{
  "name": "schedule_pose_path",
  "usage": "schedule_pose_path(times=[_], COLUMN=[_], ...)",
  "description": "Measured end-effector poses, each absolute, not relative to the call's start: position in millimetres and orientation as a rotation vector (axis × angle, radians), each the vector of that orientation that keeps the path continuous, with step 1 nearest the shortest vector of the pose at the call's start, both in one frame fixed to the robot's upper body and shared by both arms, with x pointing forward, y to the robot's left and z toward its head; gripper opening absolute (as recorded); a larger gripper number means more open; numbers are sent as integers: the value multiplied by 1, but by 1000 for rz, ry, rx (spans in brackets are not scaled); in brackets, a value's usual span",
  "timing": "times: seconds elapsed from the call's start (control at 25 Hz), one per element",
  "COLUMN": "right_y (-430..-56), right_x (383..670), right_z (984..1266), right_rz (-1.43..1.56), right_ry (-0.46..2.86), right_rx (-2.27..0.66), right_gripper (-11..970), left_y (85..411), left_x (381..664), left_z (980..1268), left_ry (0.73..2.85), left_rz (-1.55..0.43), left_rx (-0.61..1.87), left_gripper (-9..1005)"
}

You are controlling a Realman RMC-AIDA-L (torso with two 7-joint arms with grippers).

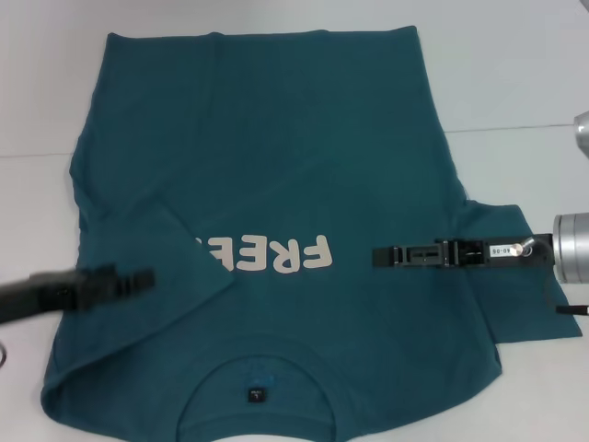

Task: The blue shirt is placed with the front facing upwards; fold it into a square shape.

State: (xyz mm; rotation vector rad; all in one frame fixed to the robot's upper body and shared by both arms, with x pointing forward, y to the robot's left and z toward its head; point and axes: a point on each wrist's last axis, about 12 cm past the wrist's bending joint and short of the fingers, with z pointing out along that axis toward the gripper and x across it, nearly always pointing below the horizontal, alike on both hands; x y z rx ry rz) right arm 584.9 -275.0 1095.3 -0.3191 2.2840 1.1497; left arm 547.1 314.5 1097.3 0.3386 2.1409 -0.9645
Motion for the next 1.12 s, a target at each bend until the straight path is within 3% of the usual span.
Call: schedule_pose_path(times=[0.2, 0.64, 0.88, 1.12], right_y=[-282, -303, -316, -365], right_x=[585, 583, 584, 579], right_z=[1103, 1113, 1119, 1139], right_rz=[1179, 1201, 1186, 1157], right_ry=[2293, 2237, 2261, 2336], right_rx=[-322, -256, -238, -84], right_gripper=[905, 905, 891, 848], left_y=[322, 315, 306, 301], left_x=[519, 484, 477, 479], left_z=[1089, 1072, 1062, 1062], left_ry=[2132, 2095, 2061, 2030], left_rz=[-1028, -1222, -1304, -1317], left_rx=[371, 405, 364, 328], left_gripper=[876, 876, 877, 877])
